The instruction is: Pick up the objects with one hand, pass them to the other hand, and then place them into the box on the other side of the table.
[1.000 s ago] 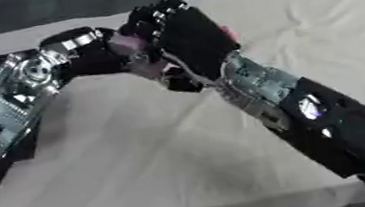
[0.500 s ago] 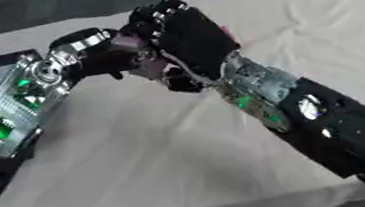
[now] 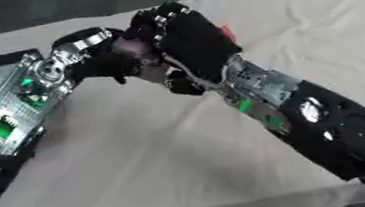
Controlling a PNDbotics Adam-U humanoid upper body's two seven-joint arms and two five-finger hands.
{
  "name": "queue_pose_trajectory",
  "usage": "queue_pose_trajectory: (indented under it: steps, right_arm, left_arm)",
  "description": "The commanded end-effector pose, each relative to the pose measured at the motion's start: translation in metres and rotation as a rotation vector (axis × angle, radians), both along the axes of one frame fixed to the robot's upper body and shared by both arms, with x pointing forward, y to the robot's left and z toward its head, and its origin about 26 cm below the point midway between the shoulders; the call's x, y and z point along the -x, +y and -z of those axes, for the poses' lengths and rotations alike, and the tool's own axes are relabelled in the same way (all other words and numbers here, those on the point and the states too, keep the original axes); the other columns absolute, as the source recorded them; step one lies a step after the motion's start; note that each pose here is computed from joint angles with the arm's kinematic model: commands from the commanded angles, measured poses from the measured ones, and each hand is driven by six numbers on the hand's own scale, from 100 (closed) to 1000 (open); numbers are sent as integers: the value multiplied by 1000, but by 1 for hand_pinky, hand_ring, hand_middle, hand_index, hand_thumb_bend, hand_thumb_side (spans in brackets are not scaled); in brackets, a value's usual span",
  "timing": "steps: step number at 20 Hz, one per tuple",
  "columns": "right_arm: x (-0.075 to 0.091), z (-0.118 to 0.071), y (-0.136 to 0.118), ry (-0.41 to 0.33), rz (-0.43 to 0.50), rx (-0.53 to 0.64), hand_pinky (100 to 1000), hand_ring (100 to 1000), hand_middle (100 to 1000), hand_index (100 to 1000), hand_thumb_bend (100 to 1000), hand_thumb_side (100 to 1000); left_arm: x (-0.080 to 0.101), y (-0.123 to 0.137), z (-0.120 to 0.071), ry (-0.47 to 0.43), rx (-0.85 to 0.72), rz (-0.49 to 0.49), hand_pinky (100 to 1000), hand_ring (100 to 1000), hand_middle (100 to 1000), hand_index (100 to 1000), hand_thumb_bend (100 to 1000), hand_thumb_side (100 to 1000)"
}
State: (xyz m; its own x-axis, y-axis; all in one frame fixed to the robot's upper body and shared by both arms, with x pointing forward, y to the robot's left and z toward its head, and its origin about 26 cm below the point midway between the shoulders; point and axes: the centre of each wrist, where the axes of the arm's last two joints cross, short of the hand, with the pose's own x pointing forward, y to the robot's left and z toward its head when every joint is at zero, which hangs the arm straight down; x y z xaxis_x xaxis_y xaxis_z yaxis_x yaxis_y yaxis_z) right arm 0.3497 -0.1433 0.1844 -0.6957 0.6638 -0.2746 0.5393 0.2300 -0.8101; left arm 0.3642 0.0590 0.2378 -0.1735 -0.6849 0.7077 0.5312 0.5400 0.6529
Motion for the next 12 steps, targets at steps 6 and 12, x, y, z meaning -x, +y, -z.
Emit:
queue_pose_trajectory:
  steps: [6, 12]
  right_arm:
    - [6, -14, 3, -67, 27, -4, 759, 781, 707, 816, 511, 100]
    - [8, -15, 4, -80, 81, 51, 793, 841, 790, 901, 616, 242]
  left_arm:
    - [-9, 10, -4, -53, -38, -54, 592, 920, 510, 419, 100, 224]
    - [-15, 15, -1, -62, -72, -77, 590, 911, 490, 403, 100, 195]
